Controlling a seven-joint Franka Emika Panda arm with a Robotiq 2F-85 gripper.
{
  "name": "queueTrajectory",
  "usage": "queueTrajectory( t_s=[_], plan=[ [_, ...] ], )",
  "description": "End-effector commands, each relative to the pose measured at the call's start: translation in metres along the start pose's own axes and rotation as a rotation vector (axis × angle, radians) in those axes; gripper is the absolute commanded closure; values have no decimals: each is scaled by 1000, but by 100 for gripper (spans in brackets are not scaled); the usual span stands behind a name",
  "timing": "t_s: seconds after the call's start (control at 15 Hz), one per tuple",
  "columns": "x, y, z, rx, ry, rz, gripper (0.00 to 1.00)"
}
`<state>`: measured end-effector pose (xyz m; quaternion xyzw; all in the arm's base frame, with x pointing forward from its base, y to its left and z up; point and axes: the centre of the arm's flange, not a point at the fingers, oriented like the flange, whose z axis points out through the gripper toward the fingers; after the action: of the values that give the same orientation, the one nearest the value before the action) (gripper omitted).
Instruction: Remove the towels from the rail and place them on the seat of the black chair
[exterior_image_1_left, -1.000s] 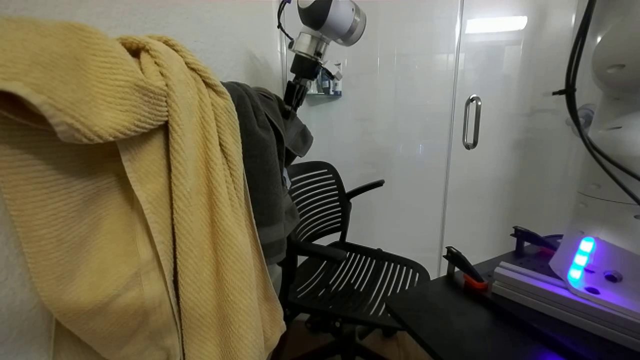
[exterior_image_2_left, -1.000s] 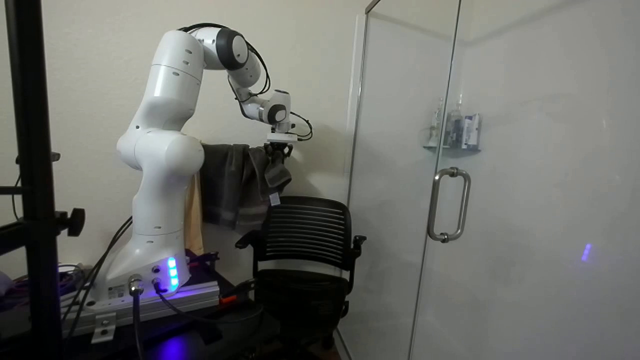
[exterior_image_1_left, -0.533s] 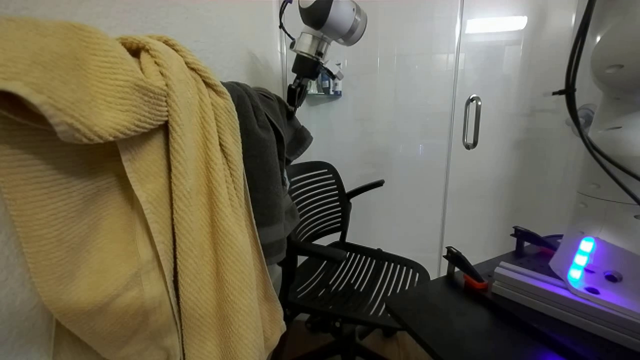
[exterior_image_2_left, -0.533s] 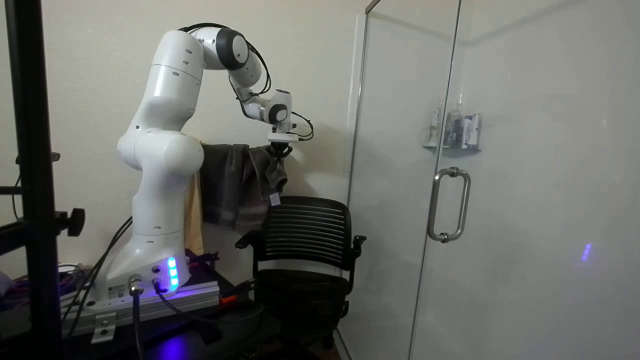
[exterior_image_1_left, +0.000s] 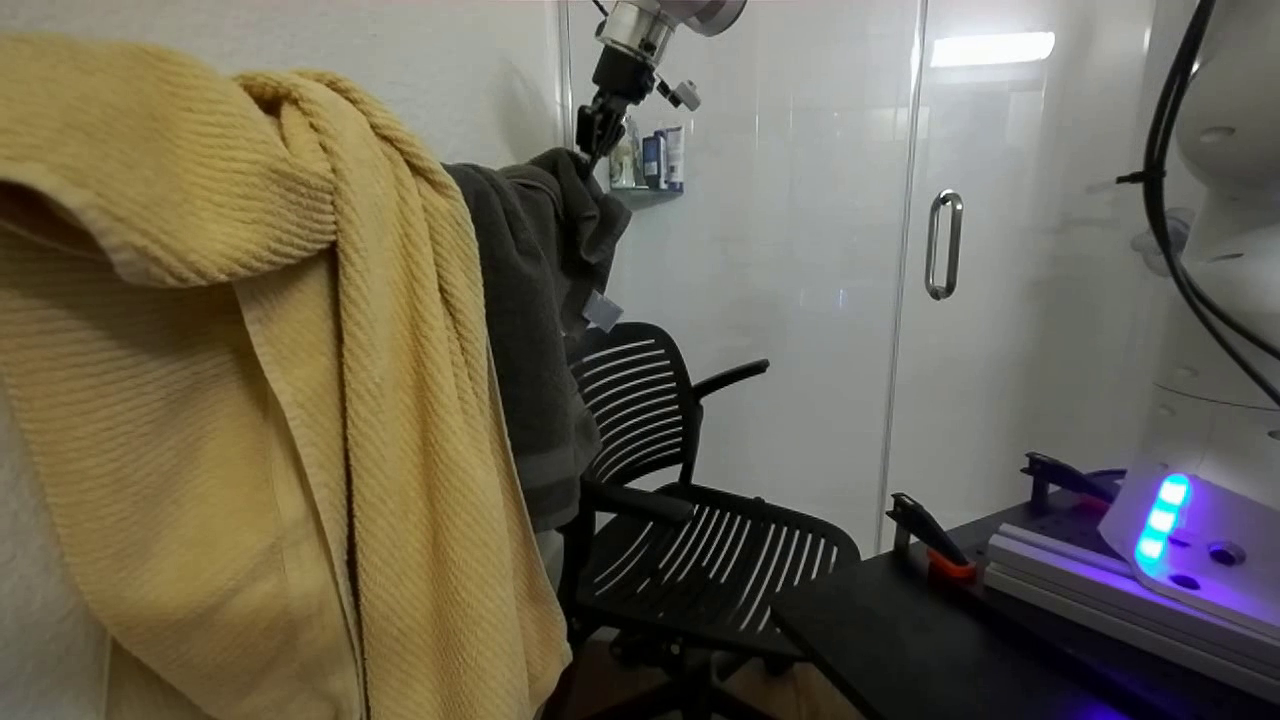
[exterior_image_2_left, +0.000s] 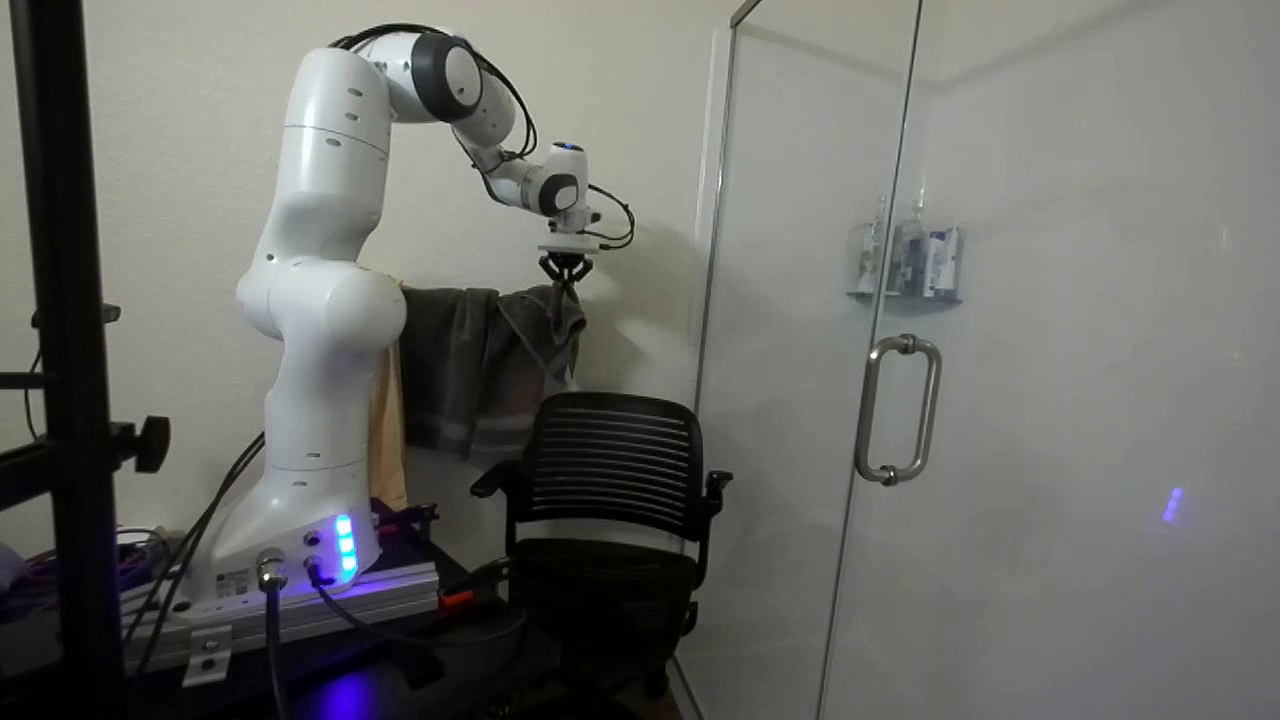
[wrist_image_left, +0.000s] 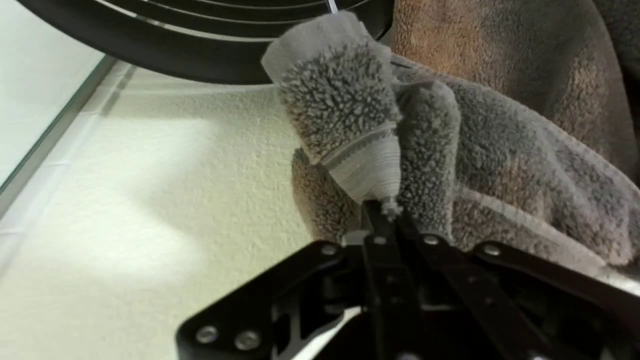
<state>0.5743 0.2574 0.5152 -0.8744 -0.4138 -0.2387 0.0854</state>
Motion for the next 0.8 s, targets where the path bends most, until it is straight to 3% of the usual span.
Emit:
queueTrajectory(
  t_s=[0.0,0.13,0.47,0.73],
  plan=[
    [2,0,-79,-119,42,66,99],
    [6,2,-120,-185,56,125,99],
    [-3,8,-206,-394,-73,321,99],
    [-17,-1,-269,-545,-121,505,99]
  ],
)
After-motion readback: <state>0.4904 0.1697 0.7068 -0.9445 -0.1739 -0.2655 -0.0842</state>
